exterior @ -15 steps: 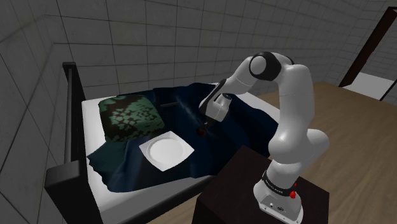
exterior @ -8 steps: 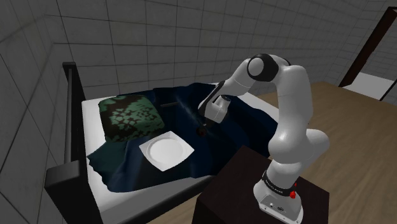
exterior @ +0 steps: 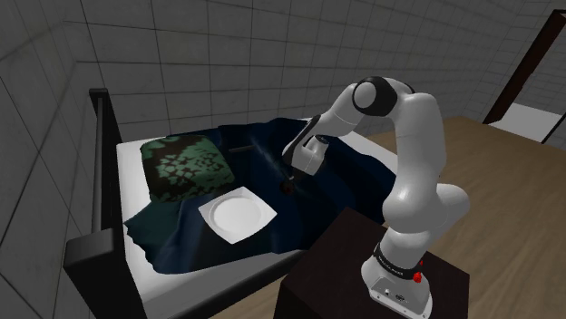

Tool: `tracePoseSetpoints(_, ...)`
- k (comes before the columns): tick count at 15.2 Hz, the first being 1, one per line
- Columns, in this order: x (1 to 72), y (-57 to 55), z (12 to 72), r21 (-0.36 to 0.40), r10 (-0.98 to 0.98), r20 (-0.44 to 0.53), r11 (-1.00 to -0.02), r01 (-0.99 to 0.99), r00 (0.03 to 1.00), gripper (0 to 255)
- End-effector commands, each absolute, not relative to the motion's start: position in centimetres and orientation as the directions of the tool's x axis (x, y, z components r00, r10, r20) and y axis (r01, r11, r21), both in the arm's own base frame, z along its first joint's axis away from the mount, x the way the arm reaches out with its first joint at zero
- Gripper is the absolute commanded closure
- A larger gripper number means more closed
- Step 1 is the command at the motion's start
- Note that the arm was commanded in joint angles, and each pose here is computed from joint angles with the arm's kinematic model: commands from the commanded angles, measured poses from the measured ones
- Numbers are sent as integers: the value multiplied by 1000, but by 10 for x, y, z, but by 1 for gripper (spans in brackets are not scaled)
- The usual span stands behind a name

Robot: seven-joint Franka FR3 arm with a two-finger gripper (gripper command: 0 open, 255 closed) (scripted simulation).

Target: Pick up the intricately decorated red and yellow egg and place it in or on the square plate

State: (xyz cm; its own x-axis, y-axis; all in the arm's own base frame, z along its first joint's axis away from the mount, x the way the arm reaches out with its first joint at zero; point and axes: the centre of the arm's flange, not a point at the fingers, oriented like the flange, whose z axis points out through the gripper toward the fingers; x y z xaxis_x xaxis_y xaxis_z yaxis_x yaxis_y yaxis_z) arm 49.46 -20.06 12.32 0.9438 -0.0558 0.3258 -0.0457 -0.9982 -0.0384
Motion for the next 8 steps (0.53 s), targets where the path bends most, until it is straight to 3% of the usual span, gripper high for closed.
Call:
tracePoseSetpoints(1, 494, -201, 122, -39, -56, 324, -998, -46, 944, 255)
tracePoseSetpoints(8, 494, -201, 143, -39, -56, 324, -998, -46, 944, 255)
